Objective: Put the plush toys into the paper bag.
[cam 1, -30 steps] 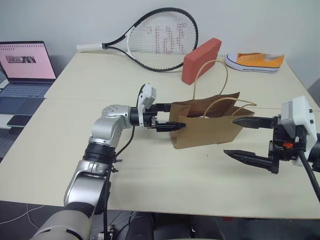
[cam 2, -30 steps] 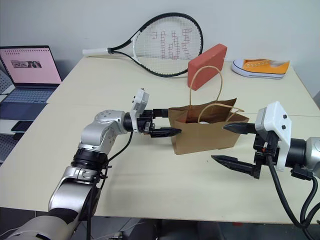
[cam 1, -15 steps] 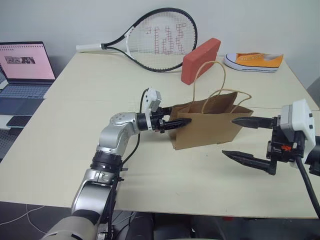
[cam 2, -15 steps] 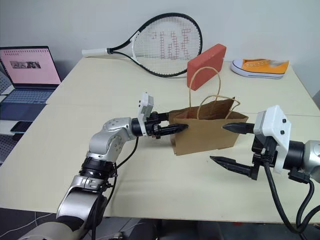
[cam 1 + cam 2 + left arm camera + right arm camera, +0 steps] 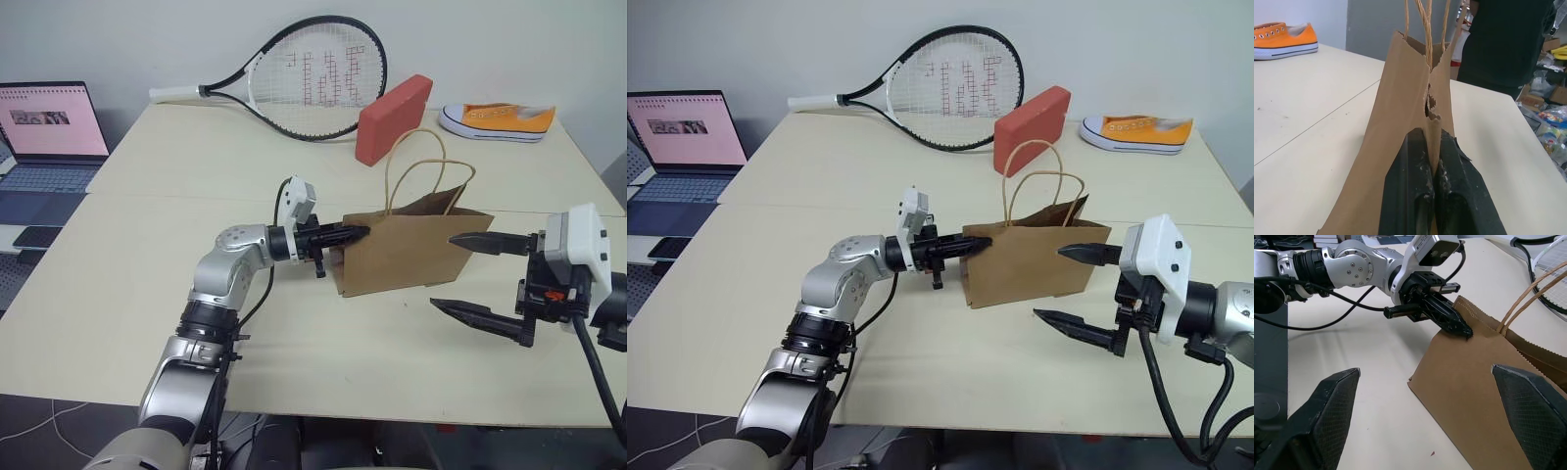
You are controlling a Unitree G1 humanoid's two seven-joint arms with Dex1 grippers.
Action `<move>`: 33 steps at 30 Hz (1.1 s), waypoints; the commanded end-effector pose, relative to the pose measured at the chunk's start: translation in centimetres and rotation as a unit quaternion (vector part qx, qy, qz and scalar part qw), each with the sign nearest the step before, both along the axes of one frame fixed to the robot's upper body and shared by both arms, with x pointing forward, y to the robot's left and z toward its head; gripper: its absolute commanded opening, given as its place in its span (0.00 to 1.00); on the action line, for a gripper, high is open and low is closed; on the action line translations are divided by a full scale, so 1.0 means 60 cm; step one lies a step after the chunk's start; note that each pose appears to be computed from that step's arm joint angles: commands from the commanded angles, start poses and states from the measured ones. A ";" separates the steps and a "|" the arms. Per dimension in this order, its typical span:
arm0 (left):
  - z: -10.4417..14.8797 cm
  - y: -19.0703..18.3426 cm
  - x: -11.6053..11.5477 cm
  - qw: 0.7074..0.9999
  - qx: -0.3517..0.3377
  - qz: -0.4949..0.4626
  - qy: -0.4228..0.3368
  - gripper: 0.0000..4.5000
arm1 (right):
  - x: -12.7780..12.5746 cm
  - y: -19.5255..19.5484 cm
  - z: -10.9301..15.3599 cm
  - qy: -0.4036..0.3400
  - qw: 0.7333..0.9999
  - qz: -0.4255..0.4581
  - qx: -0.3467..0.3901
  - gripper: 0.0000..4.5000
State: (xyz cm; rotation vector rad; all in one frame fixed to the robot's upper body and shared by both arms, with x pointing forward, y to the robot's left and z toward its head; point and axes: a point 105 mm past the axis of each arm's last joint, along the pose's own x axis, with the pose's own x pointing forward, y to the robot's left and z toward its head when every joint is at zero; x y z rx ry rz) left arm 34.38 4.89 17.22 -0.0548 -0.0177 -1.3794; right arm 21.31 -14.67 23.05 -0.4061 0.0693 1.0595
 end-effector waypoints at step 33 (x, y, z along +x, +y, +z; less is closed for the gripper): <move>-0.013 0.105 0.012 0.980 0.171 0.019 -0.099 1.00 | -0.018 -0.062 0.016 0.008 0.998 -0.054 -0.026 1.00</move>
